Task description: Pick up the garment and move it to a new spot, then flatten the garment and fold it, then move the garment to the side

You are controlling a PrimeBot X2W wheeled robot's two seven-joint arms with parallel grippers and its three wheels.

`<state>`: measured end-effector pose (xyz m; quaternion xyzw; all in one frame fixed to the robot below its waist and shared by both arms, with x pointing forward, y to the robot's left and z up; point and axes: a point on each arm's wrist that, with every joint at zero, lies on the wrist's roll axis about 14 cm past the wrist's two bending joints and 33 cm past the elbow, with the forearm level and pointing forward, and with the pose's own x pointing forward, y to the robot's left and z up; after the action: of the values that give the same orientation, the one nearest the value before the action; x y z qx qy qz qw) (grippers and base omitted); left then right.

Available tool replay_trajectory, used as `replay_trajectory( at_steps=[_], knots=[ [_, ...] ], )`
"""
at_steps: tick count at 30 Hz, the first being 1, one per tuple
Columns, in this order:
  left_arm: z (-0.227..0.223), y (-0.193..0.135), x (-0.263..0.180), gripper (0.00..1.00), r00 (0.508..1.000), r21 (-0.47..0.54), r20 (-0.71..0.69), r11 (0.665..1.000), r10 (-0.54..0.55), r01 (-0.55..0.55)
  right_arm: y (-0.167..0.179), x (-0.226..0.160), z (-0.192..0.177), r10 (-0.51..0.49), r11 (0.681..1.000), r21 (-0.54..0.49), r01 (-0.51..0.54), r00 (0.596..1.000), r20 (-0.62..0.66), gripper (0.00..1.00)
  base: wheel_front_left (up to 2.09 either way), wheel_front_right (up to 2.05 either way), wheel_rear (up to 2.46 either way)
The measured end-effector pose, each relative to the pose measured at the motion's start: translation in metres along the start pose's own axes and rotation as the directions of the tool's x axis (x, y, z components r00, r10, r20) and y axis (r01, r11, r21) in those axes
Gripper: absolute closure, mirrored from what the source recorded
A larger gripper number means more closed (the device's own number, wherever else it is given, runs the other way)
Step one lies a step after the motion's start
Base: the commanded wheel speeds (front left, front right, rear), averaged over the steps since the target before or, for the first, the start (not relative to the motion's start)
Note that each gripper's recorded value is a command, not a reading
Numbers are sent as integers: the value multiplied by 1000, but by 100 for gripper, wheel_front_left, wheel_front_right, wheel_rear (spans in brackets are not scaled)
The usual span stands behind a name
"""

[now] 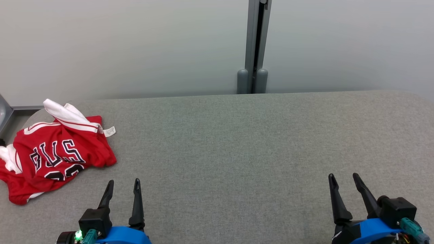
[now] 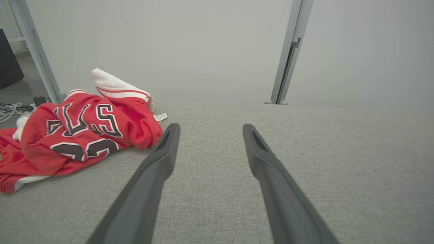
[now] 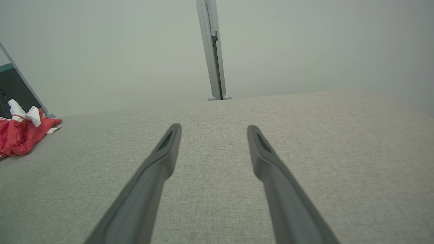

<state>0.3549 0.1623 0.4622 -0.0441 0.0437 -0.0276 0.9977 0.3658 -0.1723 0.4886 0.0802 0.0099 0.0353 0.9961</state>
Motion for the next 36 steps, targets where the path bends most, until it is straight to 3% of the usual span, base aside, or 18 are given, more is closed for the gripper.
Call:
replay_trajectory(
  at_steps=[14,27,36],
  knots=[
    [-1,-4,-3,0,1000,72,15,997,-17,16,4,-2,2,23,995,-94,-21,1000,14,0,0,0,0],
    [-4,-4,-4,0,1000,64,5,998,-11,10,4,-2,-1,25,995,-94,-24,1000,3,0,0,0,0],
    [6,39,-24,0,991,63,42,990,126,-129,37,19,-5,127,987,-96,-127,992,-8,0,0,0,0]
  ],
)
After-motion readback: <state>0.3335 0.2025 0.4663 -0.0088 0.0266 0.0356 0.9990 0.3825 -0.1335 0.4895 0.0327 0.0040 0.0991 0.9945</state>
